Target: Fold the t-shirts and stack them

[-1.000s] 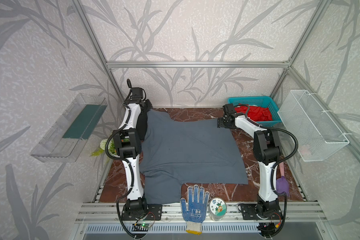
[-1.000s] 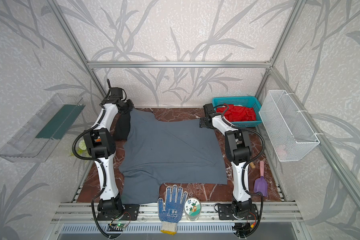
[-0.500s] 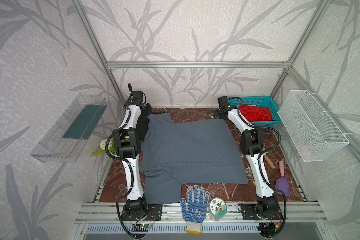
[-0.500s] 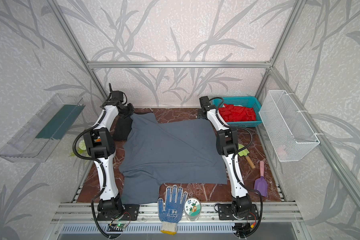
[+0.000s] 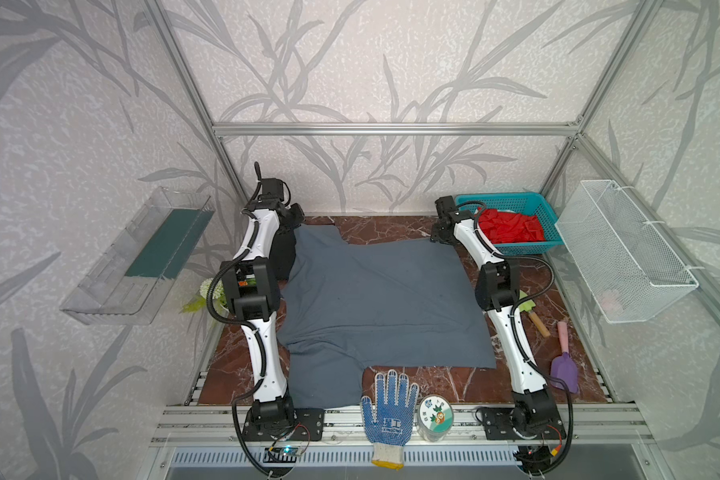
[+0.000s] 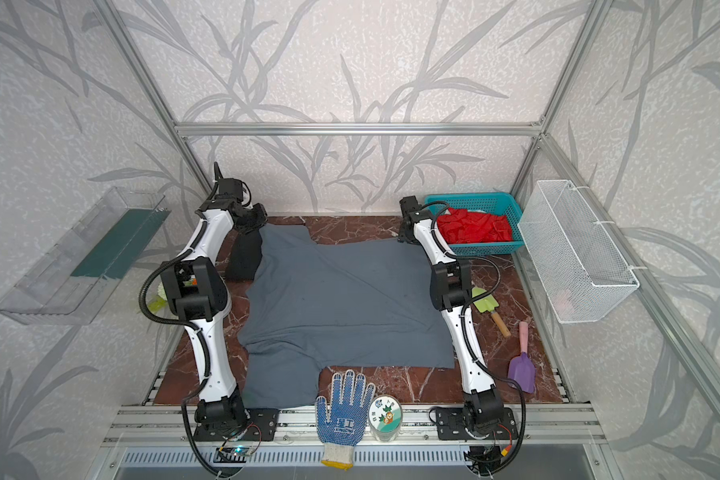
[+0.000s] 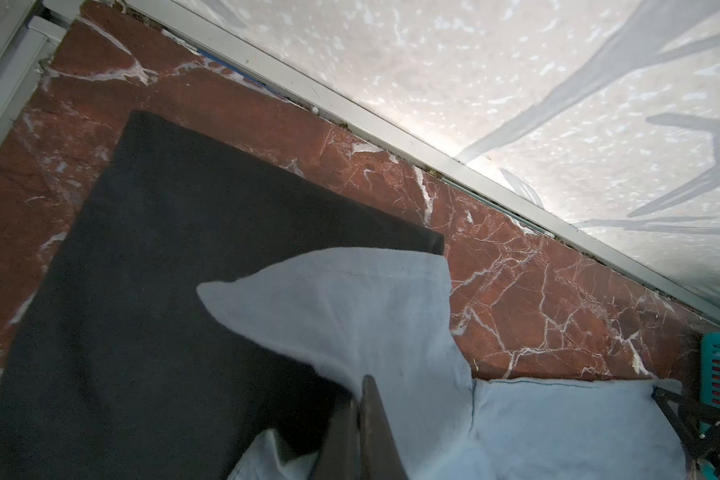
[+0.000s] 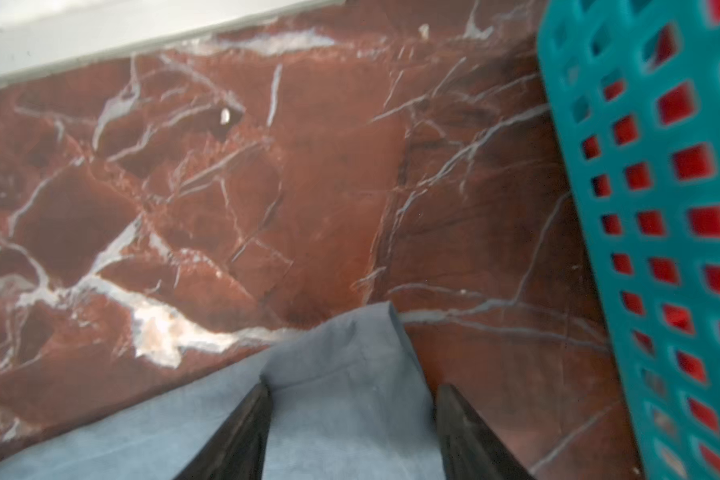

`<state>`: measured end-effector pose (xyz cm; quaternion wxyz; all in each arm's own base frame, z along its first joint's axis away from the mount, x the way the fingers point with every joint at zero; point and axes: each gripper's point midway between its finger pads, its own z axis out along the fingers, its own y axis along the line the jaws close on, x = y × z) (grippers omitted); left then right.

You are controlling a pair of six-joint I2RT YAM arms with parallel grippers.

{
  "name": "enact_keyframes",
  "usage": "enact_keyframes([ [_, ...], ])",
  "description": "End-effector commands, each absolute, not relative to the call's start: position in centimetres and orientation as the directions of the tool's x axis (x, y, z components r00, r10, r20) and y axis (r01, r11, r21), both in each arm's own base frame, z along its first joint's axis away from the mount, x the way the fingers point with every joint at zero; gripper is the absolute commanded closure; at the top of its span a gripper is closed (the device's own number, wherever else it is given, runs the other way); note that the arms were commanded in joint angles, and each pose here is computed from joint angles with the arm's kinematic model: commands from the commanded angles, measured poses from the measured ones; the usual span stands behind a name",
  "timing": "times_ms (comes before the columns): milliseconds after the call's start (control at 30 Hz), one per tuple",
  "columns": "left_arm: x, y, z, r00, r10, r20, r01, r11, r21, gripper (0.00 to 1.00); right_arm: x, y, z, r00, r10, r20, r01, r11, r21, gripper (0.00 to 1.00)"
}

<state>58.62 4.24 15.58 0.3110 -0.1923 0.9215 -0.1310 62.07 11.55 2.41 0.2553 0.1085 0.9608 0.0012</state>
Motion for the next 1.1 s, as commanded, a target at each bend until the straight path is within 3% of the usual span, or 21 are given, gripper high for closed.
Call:
enact_keyframes([
  [0, 58.0, 4.1, 17.4, -0.731, -0.411, -0.545, -0.231, 0.9, -0.37, 1.0, 61.6, 10.7, 0.1, -0.866, 0.235, -0.441, 0.231, 0.971, 0.064, 0.4],
  [233, 58.3, 3.9, 17.3, -0.732, -0.418, -0.538, -0.226, 0.894, -0.387, 1.0, 61.8, 10.8, -0.5, -0.875, 0.242, -0.419, 0.217, 0.97, 0.105, 0.59],
  [467, 58.1, 3.8, 17.5, -0.734, -0.416, -0.536, -0.223, 0.894, -0.389, 1.0, 62.6, 12.1, 1.4, -0.863, 0.209, -0.46, 0.161, 0.977, 0.142, 0.64],
  [667, 58.2, 3.7, 17.9, -0.729, -0.416, -0.544, -0.214, 0.893, -0.396, 1.0, 63.6, 12.0, 6.1, -0.817, 0.176, -0.55, 0.127, 0.984, 0.126, 0.89],
  [800, 58.4, 4.0, 17.9, -0.731, -0.401, -0.552, -0.211, 0.902, -0.376, 1.0, 63.7, 10.9, 9.4, -0.786, 0.157, -0.598, 0.135, 0.987, 0.082, 0.99],
  [1067, 58.3, 4.6, 18.6, -0.707, -0.429, -0.562, -0.251, 0.895, -0.368, 1.0, 62.2, 9.3, 12.4, -0.767, 0.149, -0.624, 0.156, 0.987, 0.045, 1.0],
])
